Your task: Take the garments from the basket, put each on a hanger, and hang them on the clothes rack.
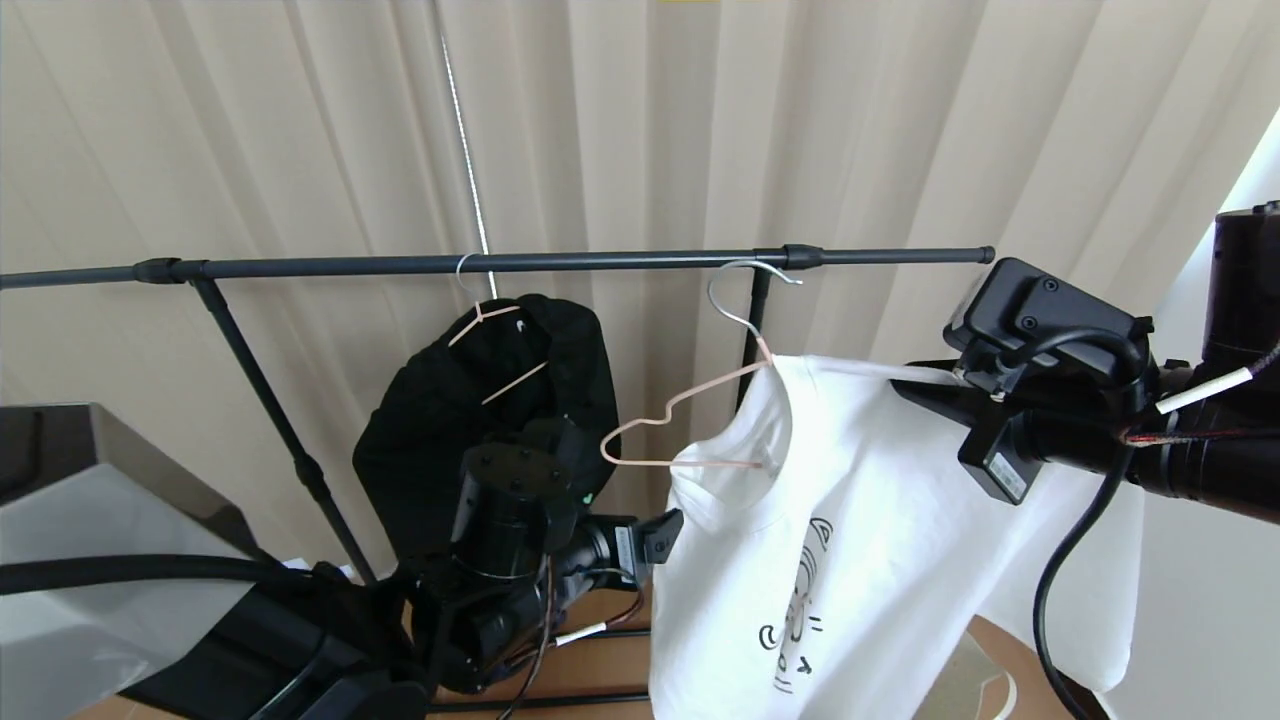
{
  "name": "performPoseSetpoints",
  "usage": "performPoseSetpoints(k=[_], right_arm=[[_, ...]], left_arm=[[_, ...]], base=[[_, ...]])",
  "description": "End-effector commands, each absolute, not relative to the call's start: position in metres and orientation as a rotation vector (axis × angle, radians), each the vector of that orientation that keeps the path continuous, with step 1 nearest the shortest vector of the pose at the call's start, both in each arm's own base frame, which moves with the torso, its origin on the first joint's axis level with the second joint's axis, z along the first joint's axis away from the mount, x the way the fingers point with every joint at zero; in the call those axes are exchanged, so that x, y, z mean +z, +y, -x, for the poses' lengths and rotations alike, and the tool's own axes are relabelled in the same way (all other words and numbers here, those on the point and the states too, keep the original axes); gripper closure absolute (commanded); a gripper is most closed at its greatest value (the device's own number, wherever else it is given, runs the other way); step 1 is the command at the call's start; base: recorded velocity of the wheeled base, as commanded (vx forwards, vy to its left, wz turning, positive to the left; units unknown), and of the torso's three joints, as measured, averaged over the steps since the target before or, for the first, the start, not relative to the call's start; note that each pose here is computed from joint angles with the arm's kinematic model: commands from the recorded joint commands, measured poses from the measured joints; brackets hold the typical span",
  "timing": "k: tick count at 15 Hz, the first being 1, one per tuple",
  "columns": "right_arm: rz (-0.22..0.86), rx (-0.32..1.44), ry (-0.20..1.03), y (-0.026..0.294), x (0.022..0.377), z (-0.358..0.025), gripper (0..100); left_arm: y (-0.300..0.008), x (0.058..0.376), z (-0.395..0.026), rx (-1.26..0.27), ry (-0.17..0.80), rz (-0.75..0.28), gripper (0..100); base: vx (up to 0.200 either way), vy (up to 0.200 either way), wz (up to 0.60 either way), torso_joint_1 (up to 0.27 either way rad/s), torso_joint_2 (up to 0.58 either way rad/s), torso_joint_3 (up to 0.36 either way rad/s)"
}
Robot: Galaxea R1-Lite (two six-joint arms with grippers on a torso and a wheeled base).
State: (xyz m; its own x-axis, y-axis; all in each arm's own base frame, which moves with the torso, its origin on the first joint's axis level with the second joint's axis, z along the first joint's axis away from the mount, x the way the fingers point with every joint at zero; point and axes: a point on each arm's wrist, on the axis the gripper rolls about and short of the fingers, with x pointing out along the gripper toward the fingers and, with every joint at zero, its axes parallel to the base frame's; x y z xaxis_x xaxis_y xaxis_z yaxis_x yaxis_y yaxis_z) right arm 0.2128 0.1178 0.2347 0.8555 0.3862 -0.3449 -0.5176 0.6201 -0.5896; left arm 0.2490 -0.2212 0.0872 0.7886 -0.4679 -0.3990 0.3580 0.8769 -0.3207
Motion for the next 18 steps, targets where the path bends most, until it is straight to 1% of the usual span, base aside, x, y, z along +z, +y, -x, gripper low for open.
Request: performPoseSetpoints(k=[1, 3, 6, 9, 13, 14, 15, 16, 18], right_arm=[[0.725, 0.543, 0.18, 0.122, 0.236, -0.206, 100], [0.724, 0.535, 0.175, 0.122, 0.236, -0.2, 100], [0.724, 0.54, 0.158, 0.122, 0.239, -0.192, 100], [0.719, 0.539, 0.14, 0.121, 0.243, -0.188, 100], [0.711, 0.538, 0.117, 0.118, 0.248, -0.181, 100], [0.709, 0.539, 0.121, 0.118, 0.247, -0.18, 100], [0.701, 0.538, 0.136, 0.117, 0.243, -0.181, 100], [0.685, 0.539, 0.148, 0.117, 0.241, -0.181, 100], [0.613, 0.535, 0.173, 0.116, 0.239, -0.18, 100]], left_arm=[[-0.234, 0.076, -0.26, -0.435, 0.494, 0.234, 0], [-0.239, 0.075, -0.265, -0.421, 0.484, 0.246, 0], [-0.252, 0.064, -0.27, -0.367, 0.472, 0.223, 0], [-0.261, 0.063, -0.268, -0.385, 0.465, 0.221, 0], [-0.263, 0.053, -0.271, -0.359, 0.476, 0.2, 0], [-0.261, 0.051, -0.268, -0.348, 0.479, 0.184, 100], [-0.258, 0.052, -0.264, -0.353, 0.477, 0.161, 100], [-0.254, 0.059, -0.257, -0.367, 0.462, 0.146, 100], [-0.244, 0.074, -0.248, -0.391, 0.402, 0.109, 100]], base=[[0.0, 0.0, 0.0, 0.0, 0.0, 0.0], [0.0, 0.0, 0.0, 0.0, 0.0, 0.0], [0.0, 0.0, 0.0, 0.0, 0.0, 0.0], [0.0, 0.0, 0.0, 0.0, 0.0, 0.0], [0.0, 0.0, 0.0, 0.0, 0.0, 0.0], [0.0, 0.0, 0.0, 0.0, 0.0, 0.0], [0.0, 0.0, 0.0, 0.0, 0.0, 0.0], [0.0, 0.0, 0.0, 0.0, 0.0, 0.0], [0.0, 0.0, 0.0, 0.0, 0.0, 0.0]])
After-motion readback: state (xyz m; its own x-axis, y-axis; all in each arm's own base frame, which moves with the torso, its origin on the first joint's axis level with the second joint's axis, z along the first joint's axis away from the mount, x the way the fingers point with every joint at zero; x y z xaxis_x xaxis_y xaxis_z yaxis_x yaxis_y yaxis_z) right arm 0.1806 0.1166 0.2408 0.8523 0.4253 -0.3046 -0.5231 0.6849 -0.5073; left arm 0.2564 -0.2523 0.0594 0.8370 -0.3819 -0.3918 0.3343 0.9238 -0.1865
